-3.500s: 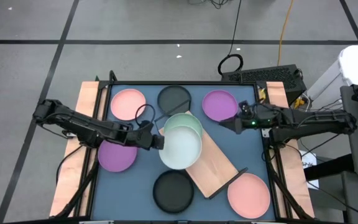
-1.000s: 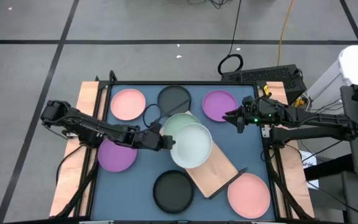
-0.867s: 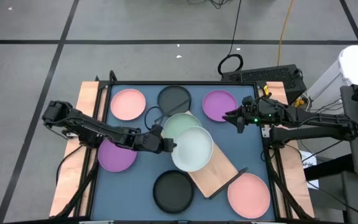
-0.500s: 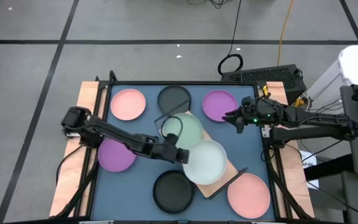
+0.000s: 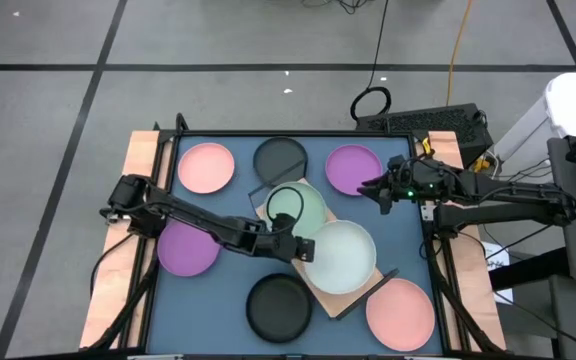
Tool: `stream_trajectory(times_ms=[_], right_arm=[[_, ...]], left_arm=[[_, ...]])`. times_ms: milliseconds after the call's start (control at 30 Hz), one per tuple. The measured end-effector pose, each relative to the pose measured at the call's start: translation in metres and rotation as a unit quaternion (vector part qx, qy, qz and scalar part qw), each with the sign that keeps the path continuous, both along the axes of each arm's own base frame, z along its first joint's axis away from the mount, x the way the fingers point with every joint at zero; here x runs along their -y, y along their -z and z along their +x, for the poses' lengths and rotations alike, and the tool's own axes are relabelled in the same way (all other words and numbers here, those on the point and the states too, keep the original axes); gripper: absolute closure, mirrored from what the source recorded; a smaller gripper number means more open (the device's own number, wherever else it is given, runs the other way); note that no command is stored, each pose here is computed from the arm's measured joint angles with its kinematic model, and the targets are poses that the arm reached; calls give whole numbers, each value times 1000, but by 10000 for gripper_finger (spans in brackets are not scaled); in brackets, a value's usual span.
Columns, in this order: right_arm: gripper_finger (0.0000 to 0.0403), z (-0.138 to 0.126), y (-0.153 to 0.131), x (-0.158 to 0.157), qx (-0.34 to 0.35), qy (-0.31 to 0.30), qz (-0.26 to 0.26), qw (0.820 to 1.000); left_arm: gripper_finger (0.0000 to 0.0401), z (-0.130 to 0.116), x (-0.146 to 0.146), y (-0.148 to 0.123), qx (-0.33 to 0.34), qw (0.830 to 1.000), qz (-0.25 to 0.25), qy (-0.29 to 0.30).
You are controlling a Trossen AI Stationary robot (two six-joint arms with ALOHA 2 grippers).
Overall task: Place and stack plates onto a shelf
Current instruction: Put the light blue plate on the shelf
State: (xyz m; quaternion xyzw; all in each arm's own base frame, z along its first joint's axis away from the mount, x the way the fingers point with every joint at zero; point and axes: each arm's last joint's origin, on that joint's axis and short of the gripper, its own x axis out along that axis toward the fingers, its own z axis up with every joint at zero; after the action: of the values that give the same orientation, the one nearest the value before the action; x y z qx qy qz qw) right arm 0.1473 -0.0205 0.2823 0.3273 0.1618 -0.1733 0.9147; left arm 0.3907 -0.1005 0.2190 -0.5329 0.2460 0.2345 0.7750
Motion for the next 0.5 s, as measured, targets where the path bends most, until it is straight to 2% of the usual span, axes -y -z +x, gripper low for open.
stream_trajectory(times_ms=[233, 333, 500], right_arm=[[248, 1, 0, 0, 0, 2, 1, 1000], [248, 1, 0, 0, 2, 3, 5, 1000], [248, 2, 0, 0, 1, 3, 4, 1000]], left_arm=[[391, 0, 5, 13, -22, 1000, -13, -7], [391, 9, 12, 13, 22, 999, -25, -1], [391, 11, 25, 33, 9, 999, -51, 0]])
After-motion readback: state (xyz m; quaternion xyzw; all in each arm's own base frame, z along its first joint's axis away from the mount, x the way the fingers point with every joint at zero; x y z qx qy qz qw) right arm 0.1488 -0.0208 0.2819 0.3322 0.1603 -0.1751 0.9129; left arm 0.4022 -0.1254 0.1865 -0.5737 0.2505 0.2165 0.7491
